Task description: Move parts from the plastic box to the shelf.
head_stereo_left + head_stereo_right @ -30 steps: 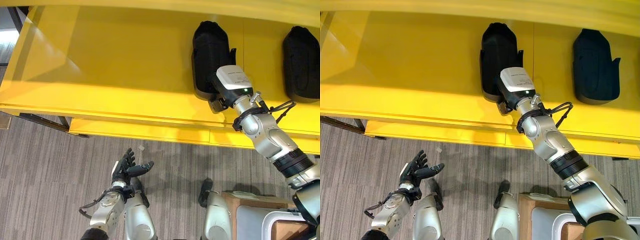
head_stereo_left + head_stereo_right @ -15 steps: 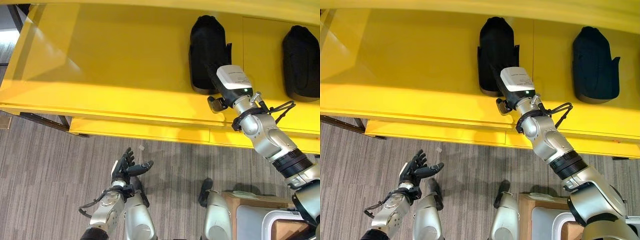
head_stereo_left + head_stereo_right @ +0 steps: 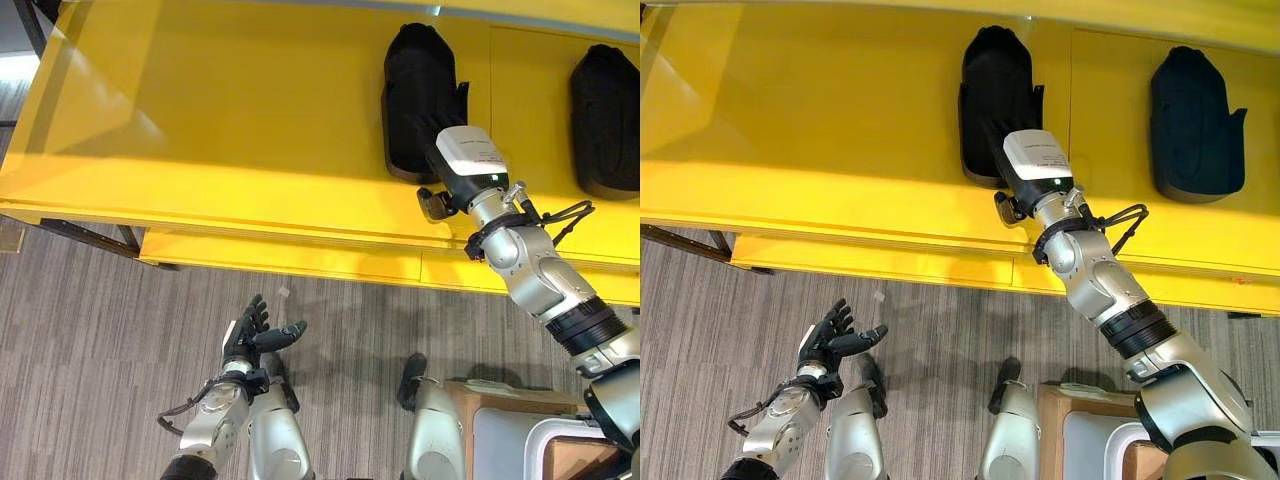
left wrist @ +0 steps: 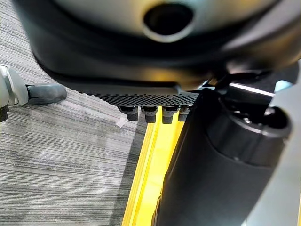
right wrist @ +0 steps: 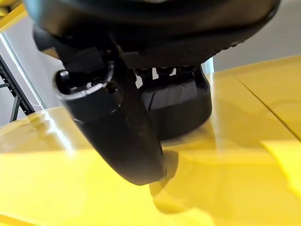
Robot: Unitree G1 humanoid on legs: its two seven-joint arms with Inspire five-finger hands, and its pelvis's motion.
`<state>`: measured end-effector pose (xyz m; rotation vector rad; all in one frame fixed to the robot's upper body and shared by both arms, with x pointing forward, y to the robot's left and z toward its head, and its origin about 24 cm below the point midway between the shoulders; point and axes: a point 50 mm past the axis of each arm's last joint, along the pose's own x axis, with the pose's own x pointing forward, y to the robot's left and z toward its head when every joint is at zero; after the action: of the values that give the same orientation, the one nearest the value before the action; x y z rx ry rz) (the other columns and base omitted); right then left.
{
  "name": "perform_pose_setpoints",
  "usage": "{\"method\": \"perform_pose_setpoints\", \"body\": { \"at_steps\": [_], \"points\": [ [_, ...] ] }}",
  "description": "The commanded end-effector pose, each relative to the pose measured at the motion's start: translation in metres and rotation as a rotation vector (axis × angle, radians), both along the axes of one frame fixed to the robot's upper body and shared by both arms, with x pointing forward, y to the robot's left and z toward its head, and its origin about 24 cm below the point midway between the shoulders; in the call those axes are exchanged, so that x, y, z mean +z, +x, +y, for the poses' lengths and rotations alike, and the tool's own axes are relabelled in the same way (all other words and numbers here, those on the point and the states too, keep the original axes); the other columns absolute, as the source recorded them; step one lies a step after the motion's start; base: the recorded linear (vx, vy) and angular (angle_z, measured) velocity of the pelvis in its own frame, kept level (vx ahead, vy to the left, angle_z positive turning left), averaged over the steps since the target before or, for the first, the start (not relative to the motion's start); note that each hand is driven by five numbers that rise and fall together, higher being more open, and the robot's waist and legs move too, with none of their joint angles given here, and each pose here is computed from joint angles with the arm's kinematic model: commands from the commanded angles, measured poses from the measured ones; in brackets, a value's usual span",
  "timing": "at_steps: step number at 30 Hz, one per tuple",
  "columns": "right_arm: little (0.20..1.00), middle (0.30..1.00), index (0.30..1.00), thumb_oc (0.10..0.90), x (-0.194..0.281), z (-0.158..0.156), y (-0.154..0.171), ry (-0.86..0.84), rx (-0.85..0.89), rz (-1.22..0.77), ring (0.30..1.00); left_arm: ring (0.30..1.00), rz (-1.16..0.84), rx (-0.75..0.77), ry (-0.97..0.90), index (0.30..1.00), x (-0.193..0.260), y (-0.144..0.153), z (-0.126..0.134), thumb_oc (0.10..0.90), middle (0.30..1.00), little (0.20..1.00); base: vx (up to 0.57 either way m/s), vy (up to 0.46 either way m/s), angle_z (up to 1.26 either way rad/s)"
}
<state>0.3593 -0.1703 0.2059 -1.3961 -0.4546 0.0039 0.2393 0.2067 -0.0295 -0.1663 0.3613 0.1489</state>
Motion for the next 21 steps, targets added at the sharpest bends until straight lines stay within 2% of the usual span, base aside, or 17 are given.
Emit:
{"method": "perform_pose_setpoints", "body": {
  "at_steps": [1,21],
  "points": [
    [1.0,1.0,1.0,0.9,0.049,0.002,-0.004,0.107,0.024,-0.201,1.0,1.0,-0.174,-0.022,0.026,1.0,0.032,0.01,0.002,0.9,1.0,1.0,0.0,0.0,0.0],
    [1.0,1.0,1.0,0.9,0.067,0.024,-0.02,0.151,0.158,-0.3,1.0,1.0,-0.137,-0.021,0.024,1.0,0.025,0.007,0.005,0.9,1.0,1.0,0.0,0.0,0.0]
  ]
}}
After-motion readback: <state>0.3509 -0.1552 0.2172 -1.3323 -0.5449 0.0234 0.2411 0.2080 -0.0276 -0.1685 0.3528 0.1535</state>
